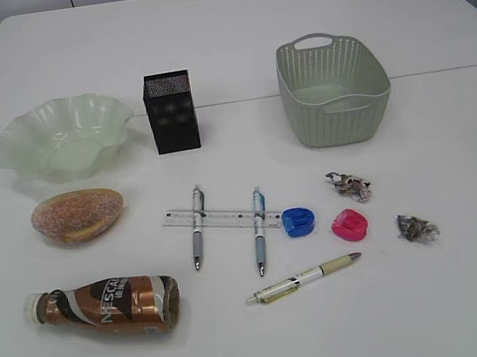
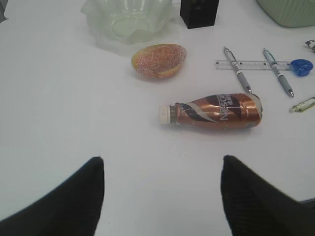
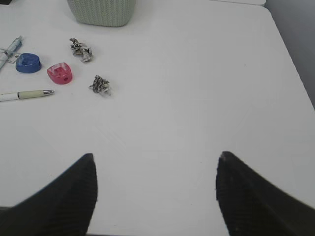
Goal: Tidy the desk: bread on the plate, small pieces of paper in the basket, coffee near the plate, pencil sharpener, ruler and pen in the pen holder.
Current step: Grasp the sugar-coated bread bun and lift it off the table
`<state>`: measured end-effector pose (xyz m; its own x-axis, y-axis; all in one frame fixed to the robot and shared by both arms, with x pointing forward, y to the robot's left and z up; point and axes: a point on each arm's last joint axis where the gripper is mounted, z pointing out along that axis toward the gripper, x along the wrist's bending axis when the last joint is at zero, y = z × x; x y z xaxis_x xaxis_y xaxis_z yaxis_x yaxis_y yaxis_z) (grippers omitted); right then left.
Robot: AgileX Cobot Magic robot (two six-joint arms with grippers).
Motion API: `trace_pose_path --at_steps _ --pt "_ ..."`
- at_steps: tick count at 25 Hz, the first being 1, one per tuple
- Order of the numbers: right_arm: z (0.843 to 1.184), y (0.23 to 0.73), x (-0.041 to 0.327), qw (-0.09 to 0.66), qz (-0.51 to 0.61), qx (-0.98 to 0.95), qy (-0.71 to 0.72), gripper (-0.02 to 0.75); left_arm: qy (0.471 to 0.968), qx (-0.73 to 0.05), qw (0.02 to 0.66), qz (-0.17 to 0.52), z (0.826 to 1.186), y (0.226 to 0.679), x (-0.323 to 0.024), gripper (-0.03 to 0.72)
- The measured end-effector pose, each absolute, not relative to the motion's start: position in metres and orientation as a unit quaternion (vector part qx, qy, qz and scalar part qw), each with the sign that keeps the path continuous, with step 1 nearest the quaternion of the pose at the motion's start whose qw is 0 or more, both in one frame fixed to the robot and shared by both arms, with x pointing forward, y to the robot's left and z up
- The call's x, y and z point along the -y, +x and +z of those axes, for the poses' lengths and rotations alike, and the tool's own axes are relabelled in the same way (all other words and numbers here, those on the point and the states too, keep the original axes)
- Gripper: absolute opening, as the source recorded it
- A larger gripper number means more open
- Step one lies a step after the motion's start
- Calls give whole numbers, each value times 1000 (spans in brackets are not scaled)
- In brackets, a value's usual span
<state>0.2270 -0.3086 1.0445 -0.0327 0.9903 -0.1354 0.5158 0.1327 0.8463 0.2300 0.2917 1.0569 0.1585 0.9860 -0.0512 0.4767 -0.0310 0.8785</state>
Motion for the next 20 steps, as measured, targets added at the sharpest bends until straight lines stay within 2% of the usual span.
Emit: trace_pose_path --at_steps 20 --pt "1044 227 309 382 310 -648 581 552 650 -573 396 304 1062 237 -291 542"
